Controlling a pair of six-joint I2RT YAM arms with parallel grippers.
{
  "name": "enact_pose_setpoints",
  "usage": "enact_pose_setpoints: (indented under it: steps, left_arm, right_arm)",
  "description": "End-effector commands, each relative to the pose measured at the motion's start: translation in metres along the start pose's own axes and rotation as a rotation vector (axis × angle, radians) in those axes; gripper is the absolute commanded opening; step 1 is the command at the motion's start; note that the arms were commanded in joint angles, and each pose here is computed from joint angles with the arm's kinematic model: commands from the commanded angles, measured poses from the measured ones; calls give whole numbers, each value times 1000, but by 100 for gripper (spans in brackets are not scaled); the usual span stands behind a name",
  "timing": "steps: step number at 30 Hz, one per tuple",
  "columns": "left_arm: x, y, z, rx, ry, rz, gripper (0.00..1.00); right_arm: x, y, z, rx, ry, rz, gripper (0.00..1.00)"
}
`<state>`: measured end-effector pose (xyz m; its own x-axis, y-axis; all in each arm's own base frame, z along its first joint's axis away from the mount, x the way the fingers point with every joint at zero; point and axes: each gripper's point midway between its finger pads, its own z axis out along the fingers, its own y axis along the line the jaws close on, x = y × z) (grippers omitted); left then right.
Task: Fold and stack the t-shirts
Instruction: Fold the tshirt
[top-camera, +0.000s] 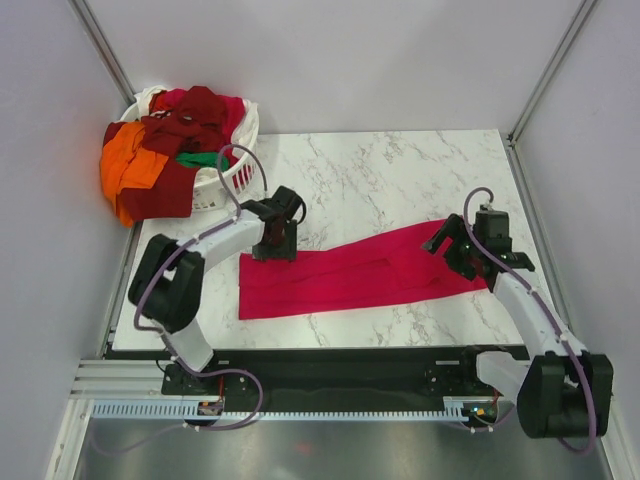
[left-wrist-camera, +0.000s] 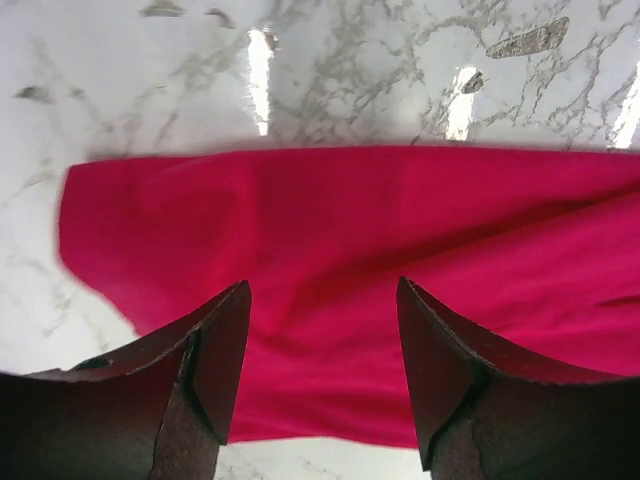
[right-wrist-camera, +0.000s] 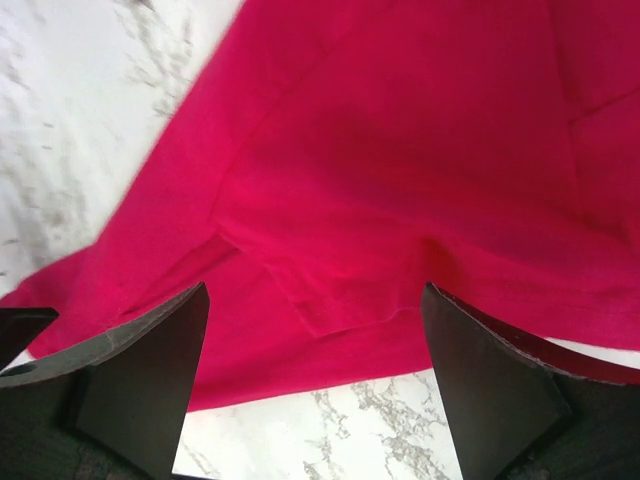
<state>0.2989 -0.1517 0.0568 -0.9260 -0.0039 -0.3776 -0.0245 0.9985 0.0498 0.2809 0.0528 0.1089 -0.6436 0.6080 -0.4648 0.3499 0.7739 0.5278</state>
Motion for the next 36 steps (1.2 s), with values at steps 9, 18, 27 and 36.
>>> enact_pose_setpoints:
  steps: [9,18,27,36]
  left_arm:
    - [36,-22,47,119,173,53,63]
    - [74,-20,29,189,220,14,51]
    - [109,-62,-5,320,254,-48,51]
    - [105,-135,-67,520,203,-48,68]
  right_arm:
    - [38,-18,73,315,101,-215,98]
    - [50,14,150,372,226,-290,98]
    - [-45,145,250,235,139,-376,98]
    - [-133,214,228,55,-53,-469,98]
